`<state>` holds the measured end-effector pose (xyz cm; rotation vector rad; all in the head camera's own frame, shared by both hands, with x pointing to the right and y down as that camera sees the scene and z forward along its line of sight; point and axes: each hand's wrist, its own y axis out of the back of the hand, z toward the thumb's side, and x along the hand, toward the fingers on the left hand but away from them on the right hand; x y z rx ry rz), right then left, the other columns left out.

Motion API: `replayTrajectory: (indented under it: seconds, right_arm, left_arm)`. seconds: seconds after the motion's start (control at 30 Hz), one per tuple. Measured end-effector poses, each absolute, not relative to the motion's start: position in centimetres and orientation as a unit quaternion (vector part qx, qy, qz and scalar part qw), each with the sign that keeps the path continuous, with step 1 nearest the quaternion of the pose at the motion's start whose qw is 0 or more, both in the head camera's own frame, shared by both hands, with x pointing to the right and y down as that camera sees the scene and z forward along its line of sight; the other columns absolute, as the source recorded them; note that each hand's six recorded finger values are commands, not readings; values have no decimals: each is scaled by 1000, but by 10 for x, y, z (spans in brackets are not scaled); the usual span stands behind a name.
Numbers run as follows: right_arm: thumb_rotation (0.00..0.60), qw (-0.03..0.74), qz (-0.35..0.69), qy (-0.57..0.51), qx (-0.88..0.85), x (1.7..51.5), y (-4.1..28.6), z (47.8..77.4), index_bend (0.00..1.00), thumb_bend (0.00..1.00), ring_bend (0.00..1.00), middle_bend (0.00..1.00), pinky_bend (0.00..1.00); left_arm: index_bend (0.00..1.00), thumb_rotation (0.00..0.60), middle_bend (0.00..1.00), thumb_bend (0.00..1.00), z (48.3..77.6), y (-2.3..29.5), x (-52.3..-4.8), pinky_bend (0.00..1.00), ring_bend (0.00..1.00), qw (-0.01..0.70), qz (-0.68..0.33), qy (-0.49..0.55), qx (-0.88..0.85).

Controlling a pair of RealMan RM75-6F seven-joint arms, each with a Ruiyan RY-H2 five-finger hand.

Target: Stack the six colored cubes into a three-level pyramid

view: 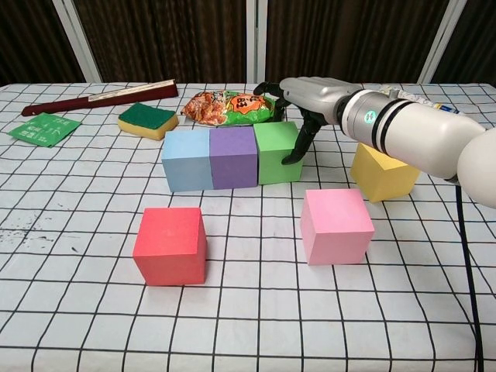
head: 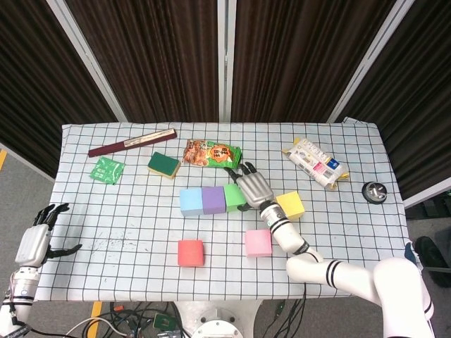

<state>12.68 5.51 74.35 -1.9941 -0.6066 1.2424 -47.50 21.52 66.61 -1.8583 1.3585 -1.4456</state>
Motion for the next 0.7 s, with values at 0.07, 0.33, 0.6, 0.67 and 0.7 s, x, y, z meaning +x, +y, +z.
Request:
replayTrajectory:
  seconds: [0.07,0.33,0.6,0.67,0.7]
  right_arm:
    - [600,349,480,-233,-770,126,55,744,0,122,66,472,0]
    - [600,348,482,-230,-770,126,56,745,0,122,66,474,0]
    - [600,350,486,-228,-768,127,58,744,0,122,66,474,0]
    - [600,350,485,-230,-768,127,58,743,0,122,66,474,0]
    - [600,350,485,-230,-767,126,58,742,0,122,66,474,0]
  left_arm:
    - [129,600,161,0,666,216,-475,60,42,209,-520,488,-669]
    - [129,600,161,0,667,216,-476,60,42,208,-521,488,-669]
    - [129,600,161,0,668,217,-476,60,42,205,-521,488,-670]
    - [129,600,161,0,669,217,-476,60,42,205,-520,488,-670]
    - [129,600,161,0,669,217,-476,60,42,206,-520,488,-670]
